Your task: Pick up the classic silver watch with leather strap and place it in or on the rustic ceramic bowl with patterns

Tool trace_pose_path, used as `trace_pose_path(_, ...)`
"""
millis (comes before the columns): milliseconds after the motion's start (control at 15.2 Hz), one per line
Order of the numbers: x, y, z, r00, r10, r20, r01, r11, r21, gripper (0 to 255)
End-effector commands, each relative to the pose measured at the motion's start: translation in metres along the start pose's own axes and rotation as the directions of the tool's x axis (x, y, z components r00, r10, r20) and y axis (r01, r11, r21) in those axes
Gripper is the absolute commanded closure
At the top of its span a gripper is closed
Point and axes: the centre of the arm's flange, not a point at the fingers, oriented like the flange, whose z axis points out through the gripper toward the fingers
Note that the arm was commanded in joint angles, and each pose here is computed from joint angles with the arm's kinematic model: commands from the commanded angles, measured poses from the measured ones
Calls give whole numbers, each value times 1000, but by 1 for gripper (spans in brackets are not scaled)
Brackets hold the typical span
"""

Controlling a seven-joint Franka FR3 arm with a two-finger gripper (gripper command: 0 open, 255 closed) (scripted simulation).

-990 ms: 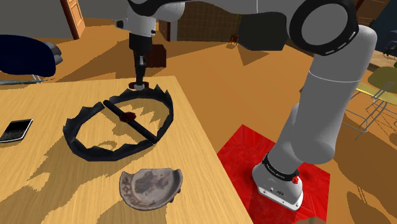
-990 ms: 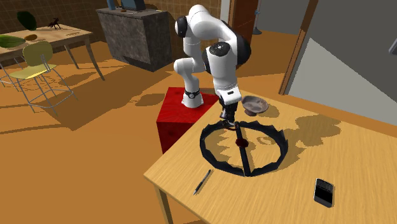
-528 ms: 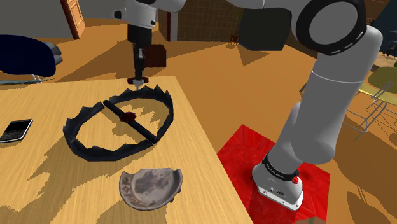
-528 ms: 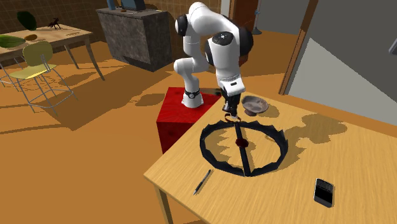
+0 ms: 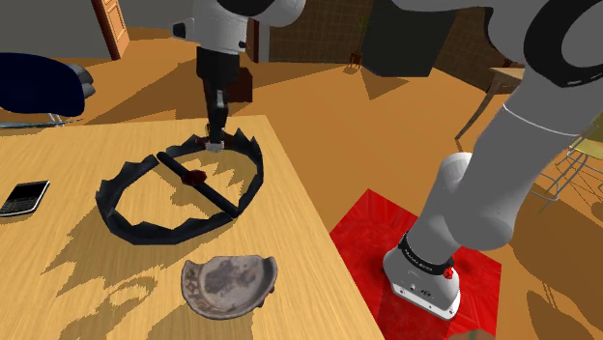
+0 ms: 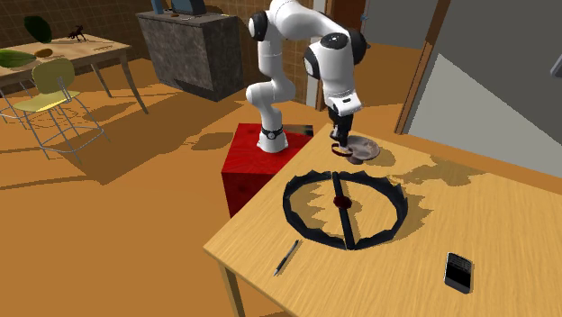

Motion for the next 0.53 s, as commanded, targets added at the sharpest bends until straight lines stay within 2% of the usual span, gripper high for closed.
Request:
trace_pose_path(0, 2, -28, 2, 1000, 1, 0, -1, 1000, 0, 255)
trace_pose_path(462, 1, -120, 14, 1000, 1, 0, -1, 1000, 0, 255)
